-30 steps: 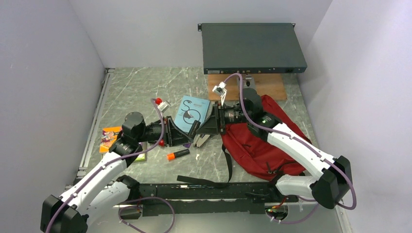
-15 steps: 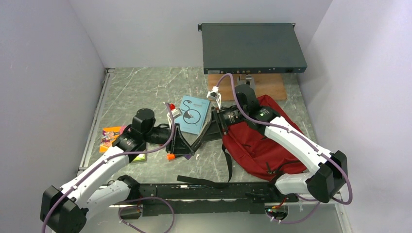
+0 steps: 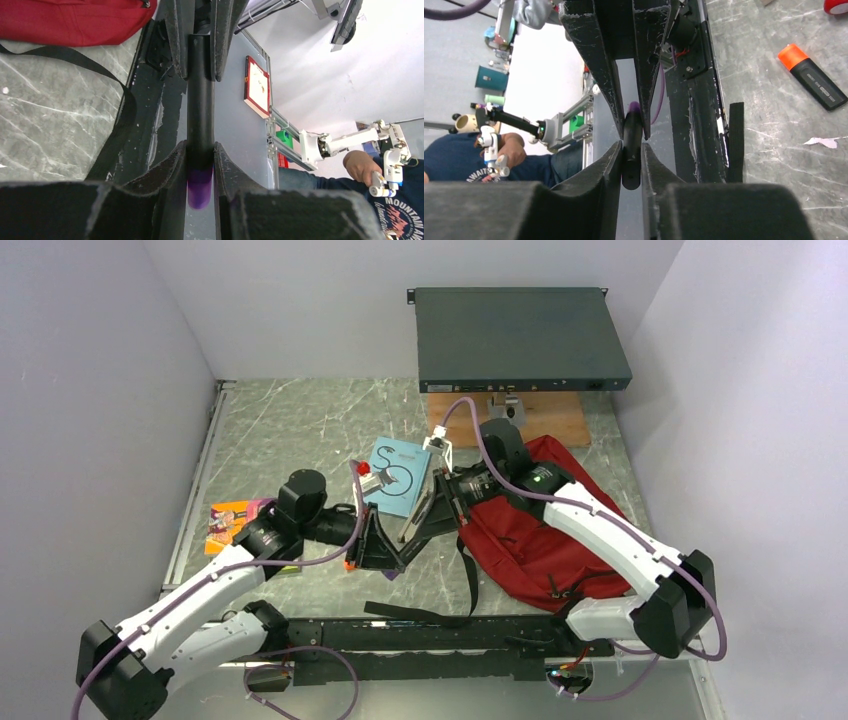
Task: Pack the student bag
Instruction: Pick up the stationery from the center of the board, then place the stationery in the student bag, then pick up the stationery from the center of the board.
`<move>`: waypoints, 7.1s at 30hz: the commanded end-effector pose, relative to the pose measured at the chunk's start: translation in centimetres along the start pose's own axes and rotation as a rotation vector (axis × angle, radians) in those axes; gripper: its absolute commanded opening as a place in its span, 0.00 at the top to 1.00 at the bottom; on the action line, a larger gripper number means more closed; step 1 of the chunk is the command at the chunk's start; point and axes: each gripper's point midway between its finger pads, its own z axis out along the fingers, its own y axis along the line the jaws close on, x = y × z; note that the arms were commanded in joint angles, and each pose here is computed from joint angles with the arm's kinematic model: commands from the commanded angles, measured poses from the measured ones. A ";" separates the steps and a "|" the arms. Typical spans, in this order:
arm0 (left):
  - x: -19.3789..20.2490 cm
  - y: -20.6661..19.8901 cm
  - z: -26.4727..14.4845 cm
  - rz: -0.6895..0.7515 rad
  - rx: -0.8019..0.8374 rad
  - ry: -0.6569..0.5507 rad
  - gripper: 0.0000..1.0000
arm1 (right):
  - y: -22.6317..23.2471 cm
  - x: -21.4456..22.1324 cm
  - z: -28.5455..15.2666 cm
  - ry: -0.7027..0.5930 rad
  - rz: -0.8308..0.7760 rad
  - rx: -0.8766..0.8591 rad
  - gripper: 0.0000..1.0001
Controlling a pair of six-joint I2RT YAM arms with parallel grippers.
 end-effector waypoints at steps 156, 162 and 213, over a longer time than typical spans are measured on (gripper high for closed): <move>-7.9 26.2 3.2 -0.128 -0.874 -0.040 0.54 | -18.7 6.1 -5.7 -0.431 0.379 0.765 0.26; -7.2 28.3 4.0 -0.100 -0.934 0.026 0.55 | -18.9 6.4 -5.6 -0.407 0.359 0.770 0.26; -19.4 3.3 2.4 -0.331 0.167 -0.827 1.00 | -5.8 -0.7 -7.9 -0.694 0.158 0.465 0.11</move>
